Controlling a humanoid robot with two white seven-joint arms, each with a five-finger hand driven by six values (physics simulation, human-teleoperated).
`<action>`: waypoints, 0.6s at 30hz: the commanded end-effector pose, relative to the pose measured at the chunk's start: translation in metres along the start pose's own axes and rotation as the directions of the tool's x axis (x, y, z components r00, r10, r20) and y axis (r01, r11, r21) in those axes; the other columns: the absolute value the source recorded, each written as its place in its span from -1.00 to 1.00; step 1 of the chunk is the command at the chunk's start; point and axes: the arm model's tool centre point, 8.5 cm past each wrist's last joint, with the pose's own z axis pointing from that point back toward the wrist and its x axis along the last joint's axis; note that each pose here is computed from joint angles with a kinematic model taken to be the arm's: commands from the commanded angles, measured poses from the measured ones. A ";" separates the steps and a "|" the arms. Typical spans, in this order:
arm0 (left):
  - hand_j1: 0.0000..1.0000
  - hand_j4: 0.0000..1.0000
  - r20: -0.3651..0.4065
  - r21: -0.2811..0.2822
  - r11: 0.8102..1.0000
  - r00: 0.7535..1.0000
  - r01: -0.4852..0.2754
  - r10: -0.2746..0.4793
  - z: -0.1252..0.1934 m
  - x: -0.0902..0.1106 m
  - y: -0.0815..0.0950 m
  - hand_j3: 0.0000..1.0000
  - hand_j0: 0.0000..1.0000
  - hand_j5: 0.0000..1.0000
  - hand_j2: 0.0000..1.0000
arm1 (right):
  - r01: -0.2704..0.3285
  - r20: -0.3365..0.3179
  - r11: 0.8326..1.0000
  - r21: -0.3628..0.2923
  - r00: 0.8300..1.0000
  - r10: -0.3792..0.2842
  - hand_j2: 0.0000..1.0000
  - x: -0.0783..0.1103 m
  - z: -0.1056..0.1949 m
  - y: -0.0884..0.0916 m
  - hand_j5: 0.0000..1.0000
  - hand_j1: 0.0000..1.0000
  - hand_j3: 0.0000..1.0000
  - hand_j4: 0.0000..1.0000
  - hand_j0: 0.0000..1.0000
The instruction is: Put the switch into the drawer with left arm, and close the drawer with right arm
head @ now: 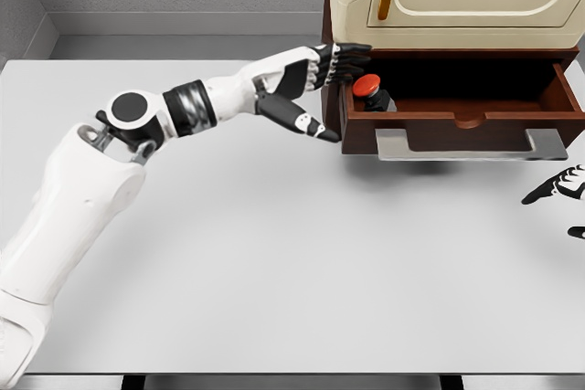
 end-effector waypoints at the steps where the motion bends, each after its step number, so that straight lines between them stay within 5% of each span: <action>1: 1.00 1.00 0.009 -0.017 1.000 1.000 -0.008 0.008 -0.006 0.000 -0.006 1.00 1.00 1.00 1.00 | 0.005 0.001 1.000 -0.003 1.000 -0.005 0.49 0.000 0.000 -0.001 0.49 0.49 0.49 0.49 0.49; 8: 1.00 1.00 0.035 -0.063 0.998 0.999 -0.023 0.025 -0.027 0.003 -0.024 1.00 1.00 1.00 1.00 | 0.008 0.000 1.000 -0.003 1.000 -0.008 0.49 0.000 0.000 0.000 0.49 0.49 0.49 0.49 0.49; 12: 1.00 1.00 0.066 -0.094 0.995 0.998 0.029 -0.023 -0.061 0.016 -0.046 1.00 1.00 1.00 1.00 | 0.008 0.000 1.000 -0.003 1.000 -0.008 0.49 0.000 0.000 0.000 0.49 0.49 0.49 0.49 0.49; 18: 1.00 1.00 0.113 -0.098 0.993 0.992 0.072 -0.061 -0.058 0.035 -0.047 1.00 1.00 1.00 1.00 | 0.011 0.002 1.000 0.000 1.000 -0.011 0.49 0.000 0.000 0.002 0.49 0.49 0.49 0.49 0.49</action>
